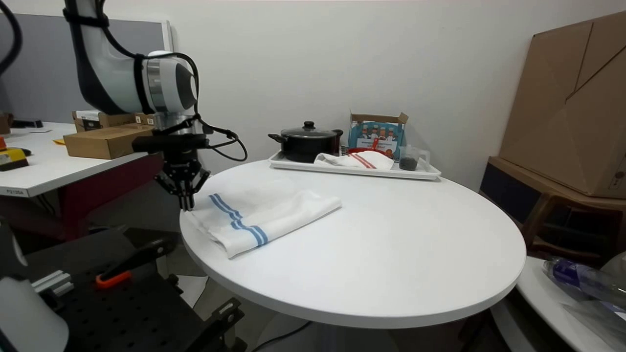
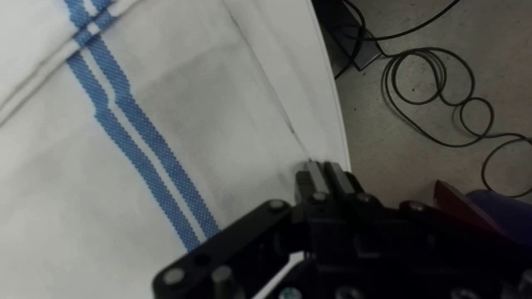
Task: Fold the towel on the table
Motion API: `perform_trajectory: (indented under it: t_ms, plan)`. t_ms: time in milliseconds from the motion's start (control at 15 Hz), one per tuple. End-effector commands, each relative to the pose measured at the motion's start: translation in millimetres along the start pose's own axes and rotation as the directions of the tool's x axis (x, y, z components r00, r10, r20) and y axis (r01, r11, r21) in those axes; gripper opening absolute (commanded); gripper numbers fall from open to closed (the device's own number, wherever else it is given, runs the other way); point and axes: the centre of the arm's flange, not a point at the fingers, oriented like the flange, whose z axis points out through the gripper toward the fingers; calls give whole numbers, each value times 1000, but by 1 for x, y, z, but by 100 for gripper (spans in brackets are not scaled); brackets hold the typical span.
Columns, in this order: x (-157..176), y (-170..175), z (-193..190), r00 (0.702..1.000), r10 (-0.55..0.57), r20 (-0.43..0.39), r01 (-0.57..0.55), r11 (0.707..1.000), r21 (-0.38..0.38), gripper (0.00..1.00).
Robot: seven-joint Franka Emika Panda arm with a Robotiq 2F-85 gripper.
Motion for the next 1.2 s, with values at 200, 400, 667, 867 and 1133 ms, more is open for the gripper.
perform_trajectory:
  t_ms: [200, 400, 667, 867, 1133]
  plan:
    - [4, 5, -3, 1000, 3, -31, -3, 1000, -15, 1]
    - [12, 23, -19, 997, 37, -73, -39, 999, -15, 1]
    - [19, 71, -72, 965, 152, -215, -154, 988, 7, 1]
    - [4, 118, -109, 904, 295, -309, -291, 955, 58, 1]
    - [-34, 157, -118, 817, 441, -372, -459, 887, 44, 0]
